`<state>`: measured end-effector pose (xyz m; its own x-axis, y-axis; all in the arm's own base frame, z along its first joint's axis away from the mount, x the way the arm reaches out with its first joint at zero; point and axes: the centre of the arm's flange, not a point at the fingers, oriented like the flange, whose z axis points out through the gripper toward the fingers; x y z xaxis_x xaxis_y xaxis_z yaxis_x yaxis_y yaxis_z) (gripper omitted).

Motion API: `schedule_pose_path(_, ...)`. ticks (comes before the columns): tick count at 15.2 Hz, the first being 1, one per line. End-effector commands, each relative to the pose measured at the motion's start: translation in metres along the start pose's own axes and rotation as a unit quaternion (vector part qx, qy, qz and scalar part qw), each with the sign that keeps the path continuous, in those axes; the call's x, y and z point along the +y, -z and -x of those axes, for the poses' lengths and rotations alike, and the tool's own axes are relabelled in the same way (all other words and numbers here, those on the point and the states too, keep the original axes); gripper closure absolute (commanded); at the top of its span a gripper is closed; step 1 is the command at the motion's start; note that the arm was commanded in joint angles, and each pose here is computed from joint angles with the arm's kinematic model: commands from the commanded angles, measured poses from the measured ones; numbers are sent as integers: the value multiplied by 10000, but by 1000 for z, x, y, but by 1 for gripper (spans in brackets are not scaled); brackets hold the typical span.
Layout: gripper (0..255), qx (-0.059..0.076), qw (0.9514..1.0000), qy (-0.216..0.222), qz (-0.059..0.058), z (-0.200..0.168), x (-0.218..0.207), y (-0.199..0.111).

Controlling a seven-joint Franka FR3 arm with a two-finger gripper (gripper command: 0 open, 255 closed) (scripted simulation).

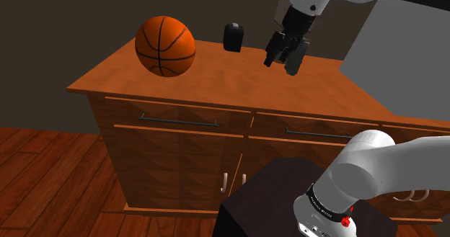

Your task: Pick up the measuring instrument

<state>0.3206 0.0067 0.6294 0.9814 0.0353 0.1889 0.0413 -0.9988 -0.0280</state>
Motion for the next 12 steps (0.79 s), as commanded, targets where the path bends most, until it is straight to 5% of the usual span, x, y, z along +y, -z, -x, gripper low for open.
schedule_pose_path(1,0,0,10000,0,0,0,0,0)
schedule_pose_path(12,0,-117,9998,82,-144,-32,147,9)
